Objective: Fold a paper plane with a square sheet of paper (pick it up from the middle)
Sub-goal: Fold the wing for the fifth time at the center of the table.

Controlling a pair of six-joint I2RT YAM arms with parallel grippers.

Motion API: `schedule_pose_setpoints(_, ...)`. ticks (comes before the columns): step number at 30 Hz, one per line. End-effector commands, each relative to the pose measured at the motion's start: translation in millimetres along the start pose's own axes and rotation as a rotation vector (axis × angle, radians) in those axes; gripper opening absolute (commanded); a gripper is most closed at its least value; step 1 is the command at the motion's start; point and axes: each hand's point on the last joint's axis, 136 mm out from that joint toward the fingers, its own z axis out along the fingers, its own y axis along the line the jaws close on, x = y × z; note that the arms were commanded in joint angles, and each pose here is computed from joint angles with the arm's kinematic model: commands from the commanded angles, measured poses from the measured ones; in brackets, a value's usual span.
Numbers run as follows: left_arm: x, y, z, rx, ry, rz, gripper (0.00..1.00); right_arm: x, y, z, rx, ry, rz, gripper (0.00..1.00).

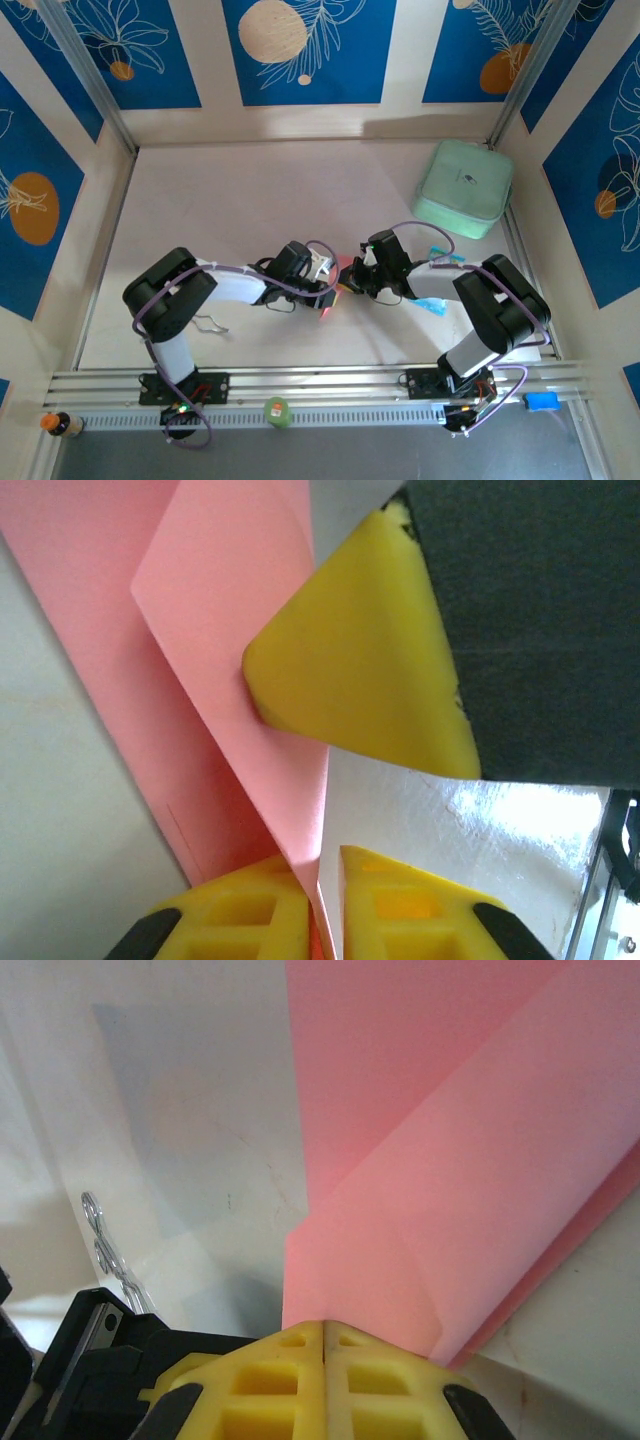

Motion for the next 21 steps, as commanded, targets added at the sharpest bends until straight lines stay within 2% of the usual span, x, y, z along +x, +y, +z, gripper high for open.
schedule_pose_setpoints(1,-0.8,5.9,-1.0,-0.004,-0.006,-0.013,0.12,-0.9,1.9,1.6,-0.002,0.000,-0.009,0.03)
schedule_pose_setpoints(12,2.7,12.4,2.5,-0.021,0.016,-0.031,0.01,0.6,1.8,0.7,0.001,0.004,-0.006,0.03)
schedule_pose_setpoints(21,11.7,22.3,9.4,-0.057,0.071,-0.066,0.00,-0.5,-4.9,-21.2,0.026,-0.045,0.010,0.07)
